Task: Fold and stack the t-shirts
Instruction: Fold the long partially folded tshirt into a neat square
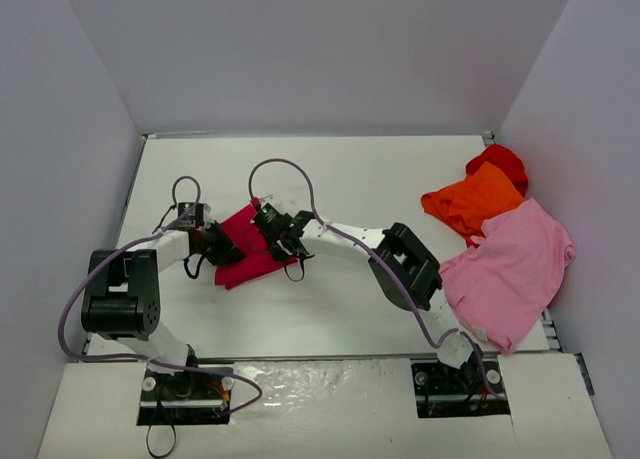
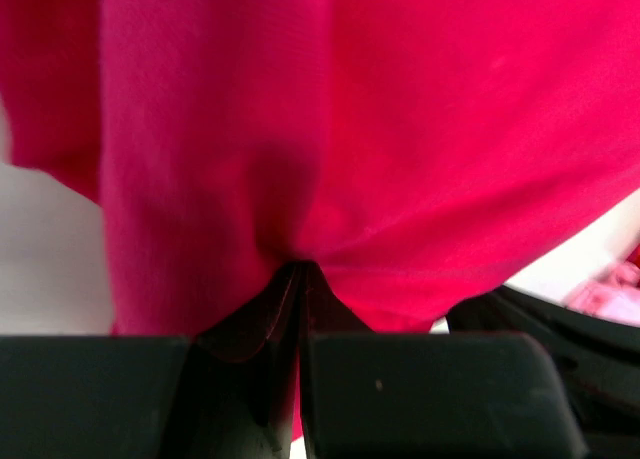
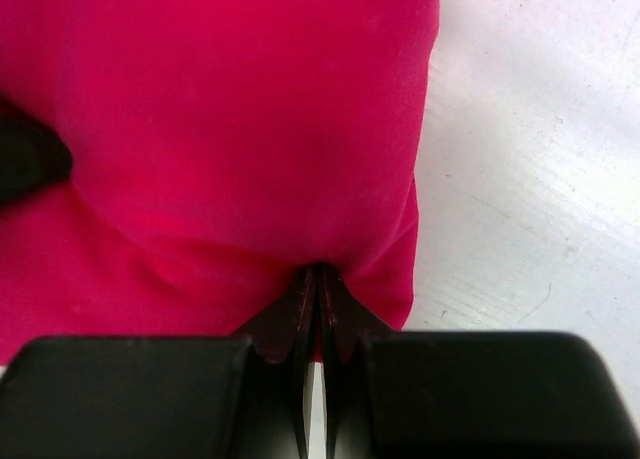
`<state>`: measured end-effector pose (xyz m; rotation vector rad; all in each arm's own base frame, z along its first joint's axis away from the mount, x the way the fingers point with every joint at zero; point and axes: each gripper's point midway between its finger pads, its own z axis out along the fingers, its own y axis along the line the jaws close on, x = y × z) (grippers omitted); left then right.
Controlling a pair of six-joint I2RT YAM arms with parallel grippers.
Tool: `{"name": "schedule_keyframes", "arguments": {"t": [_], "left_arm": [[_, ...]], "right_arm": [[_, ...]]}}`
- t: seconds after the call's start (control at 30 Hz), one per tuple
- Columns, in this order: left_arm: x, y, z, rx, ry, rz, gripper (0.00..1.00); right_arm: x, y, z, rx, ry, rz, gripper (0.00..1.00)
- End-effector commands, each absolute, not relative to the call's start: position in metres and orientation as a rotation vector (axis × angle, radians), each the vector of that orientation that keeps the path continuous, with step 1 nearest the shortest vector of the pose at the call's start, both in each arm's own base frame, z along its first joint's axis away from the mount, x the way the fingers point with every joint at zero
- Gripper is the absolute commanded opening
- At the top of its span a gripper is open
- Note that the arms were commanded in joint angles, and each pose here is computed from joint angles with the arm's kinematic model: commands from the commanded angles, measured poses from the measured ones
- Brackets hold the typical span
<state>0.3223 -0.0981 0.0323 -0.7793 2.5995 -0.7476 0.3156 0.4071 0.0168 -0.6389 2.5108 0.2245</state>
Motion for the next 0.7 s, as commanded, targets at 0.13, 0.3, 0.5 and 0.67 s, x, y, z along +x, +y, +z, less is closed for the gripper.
{"name": "schedule_keyframes", "arguments": {"t": [0.13, 0.3, 0.5, 0.67], "left_arm": [[0.317, -0.101, 0.025, -0.746, 2.575, -0.757, 0.0], [0.333, -0.092, 0.085, -0.621, 2.435, -0.696, 0.0], [0.339, -0.076, 0.203, -0.458, 2.176, -0.6, 0.53], [0.317, -0.067, 0.278, -0.406, 2.003, -0.563, 0.97]], "right_arm": [[0.302, 0.382, -0.009, -0.574, 2.572, 0.137, 0.02], [0.331, 0.39, 0.06, -0.426, 2.414, 0.192, 0.37], [0.358, 0.388, 0.161, -0.313, 2.214, 0.256, 0.74], [0.365, 0.369, 0.205, -0.249, 2.177, 0.355, 0.71]]}}
